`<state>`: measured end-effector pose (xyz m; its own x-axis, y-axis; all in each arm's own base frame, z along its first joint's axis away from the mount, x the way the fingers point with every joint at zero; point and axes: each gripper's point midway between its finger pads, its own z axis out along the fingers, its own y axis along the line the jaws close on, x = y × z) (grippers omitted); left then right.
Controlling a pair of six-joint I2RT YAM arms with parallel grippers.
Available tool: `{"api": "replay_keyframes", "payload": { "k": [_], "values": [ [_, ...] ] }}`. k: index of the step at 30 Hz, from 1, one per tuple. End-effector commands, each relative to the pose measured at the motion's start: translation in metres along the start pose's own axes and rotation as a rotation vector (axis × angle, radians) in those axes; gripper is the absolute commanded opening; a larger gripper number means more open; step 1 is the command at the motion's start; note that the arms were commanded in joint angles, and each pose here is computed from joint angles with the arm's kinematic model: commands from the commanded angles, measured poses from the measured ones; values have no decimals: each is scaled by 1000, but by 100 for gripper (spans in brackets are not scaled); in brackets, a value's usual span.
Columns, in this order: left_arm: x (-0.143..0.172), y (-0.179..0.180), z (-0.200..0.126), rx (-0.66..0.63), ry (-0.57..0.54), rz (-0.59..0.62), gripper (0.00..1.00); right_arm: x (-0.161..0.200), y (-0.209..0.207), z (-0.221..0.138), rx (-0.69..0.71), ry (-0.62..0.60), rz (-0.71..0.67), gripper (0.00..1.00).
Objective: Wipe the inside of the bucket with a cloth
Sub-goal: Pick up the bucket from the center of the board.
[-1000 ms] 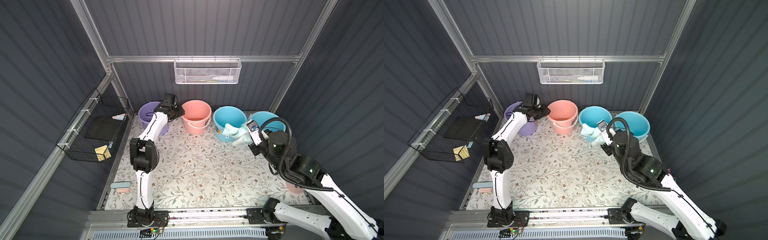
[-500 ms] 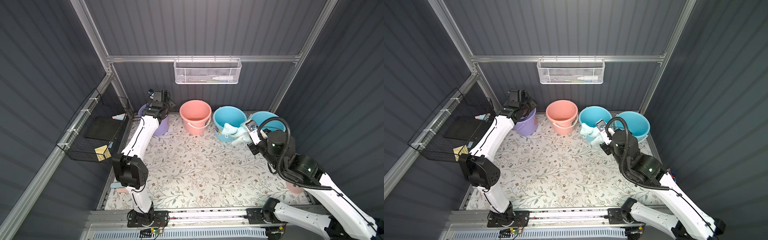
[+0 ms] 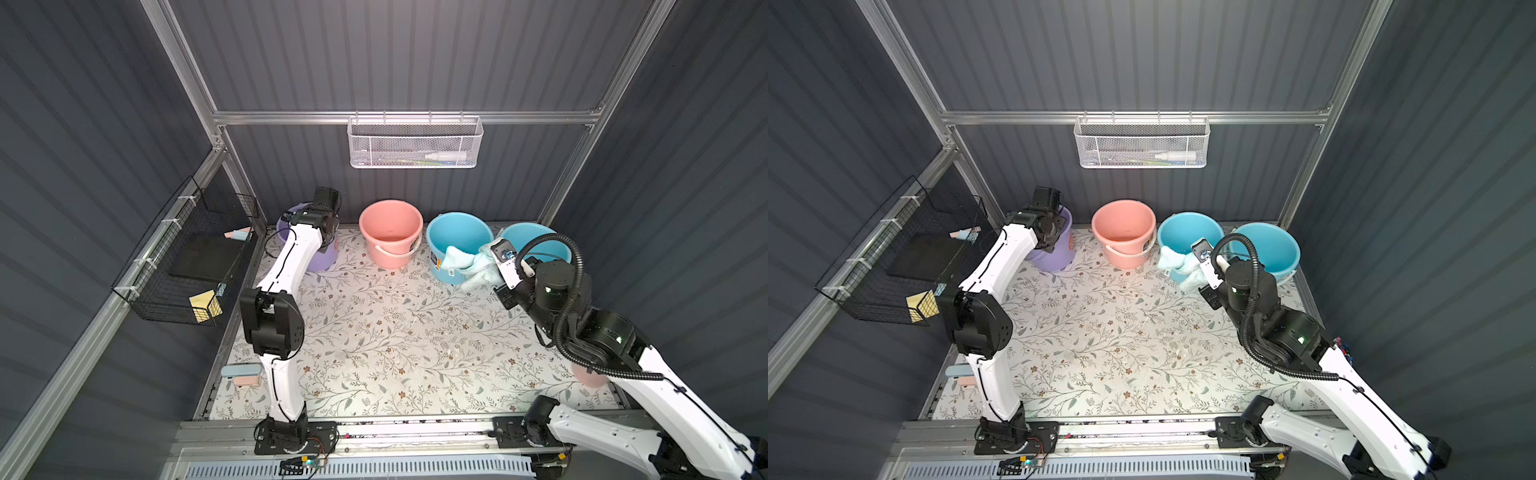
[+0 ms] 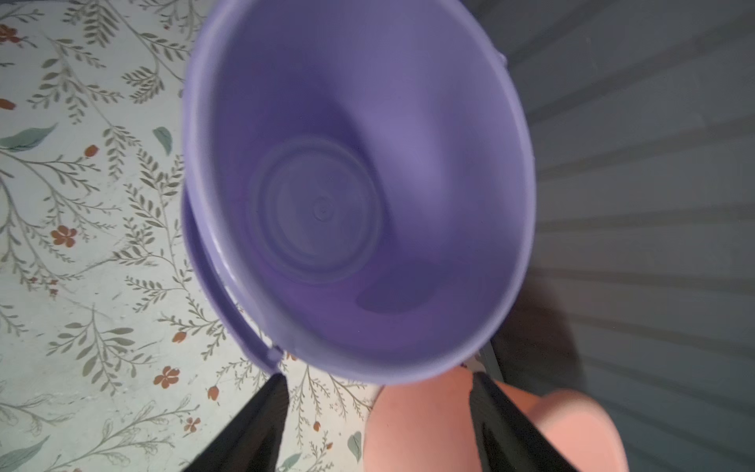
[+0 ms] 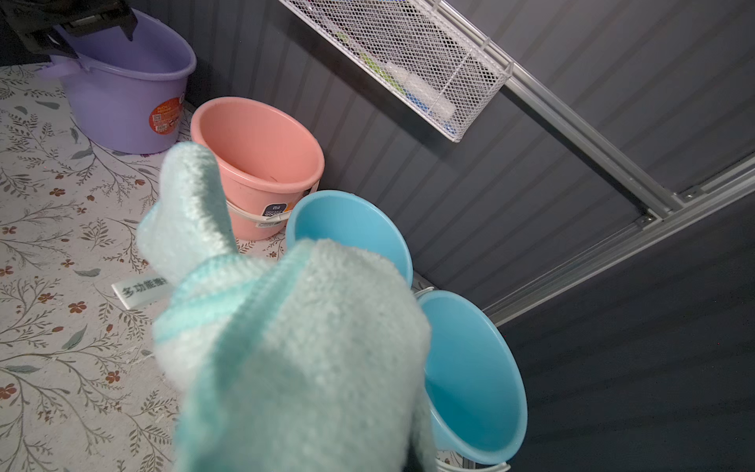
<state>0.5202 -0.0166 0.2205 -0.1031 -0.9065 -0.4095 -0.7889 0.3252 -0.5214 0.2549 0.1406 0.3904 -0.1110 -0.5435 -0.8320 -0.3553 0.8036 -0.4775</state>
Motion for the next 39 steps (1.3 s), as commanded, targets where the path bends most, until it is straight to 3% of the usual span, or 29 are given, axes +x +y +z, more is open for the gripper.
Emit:
{"api": "replay_keyframes", "payload": {
  "k": [1,9,21,29,37,39],
  "values": [
    [-22,13,10,-59,-23,-86,72,-5,-6,-5,13,-28,27,0],
    [-44,31,29,-118,-50,-127,71,0,-9,-7,30,-23,26,0],
    [-31,47,58,-164,-22,-116,60,1,-8,-7,32,-20,25,0],
    [-27,52,59,-160,-9,-121,37,2,-10,-10,35,-24,24,0],
    [-31,51,39,-118,-3,-154,8,5,-12,-16,37,-28,31,0],
    [-29,52,34,-112,10,-156,5,5,-13,-17,36,-32,32,0]
  ]
}}
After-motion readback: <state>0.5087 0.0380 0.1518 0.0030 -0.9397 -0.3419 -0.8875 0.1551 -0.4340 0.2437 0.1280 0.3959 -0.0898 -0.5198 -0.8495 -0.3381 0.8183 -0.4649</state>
